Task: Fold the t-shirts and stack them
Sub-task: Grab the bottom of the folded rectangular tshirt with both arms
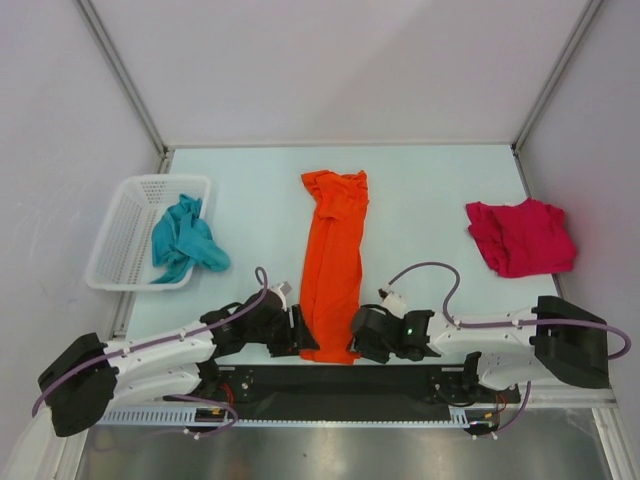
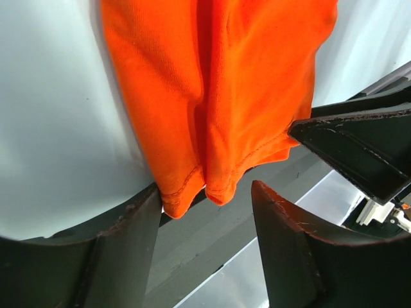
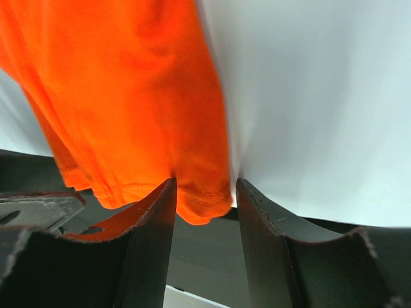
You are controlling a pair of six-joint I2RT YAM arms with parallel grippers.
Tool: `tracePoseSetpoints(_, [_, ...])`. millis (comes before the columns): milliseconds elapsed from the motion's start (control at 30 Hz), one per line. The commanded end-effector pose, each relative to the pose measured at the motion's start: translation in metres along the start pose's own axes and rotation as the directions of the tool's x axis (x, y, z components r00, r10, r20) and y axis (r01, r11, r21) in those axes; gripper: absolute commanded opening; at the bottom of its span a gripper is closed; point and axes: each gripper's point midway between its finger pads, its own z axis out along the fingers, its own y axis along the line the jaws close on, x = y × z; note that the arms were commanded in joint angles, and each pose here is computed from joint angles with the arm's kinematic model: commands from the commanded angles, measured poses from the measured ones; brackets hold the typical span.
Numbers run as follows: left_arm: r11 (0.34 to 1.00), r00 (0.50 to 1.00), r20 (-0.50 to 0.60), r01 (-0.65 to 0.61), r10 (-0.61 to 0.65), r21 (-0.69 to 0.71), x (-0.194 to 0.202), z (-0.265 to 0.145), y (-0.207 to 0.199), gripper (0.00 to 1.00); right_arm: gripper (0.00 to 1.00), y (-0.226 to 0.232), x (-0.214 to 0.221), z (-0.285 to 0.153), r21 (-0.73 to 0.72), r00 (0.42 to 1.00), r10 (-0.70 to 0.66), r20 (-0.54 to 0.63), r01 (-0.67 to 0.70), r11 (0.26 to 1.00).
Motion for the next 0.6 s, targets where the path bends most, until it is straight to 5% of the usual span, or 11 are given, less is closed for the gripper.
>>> tracePoseSetpoints(0, [0.997, 1.0, -0.005, -0.017, 0.016, -0.073, 0.003, 0.002, 0.017, 0.65, 0.48, 0.004, 0.0, 0.004, -0.005, 1.0, 0.01, 0.01, -0.01, 1.0])
tracePoseSetpoints(500, [0.997, 0.999, -0.037, -0.025, 0.022, -0.07, 0.009, 0.017, 0.012, 0.63, 0.47, 0.004, 0.004, 0.01, 0.003, 1.0, -0.003, -0.001, 0.003, 1.0])
tracePoseSetpoints(567, [0.998, 0.999, -0.041, -0.027, 0.024, -0.062, 0.01, 0.018, 0.01, 0.6, 0.39, 0.004, 0.003, 0.01, 0.004, 1.0, -0.003, 0.002, 0.003, 1.0])
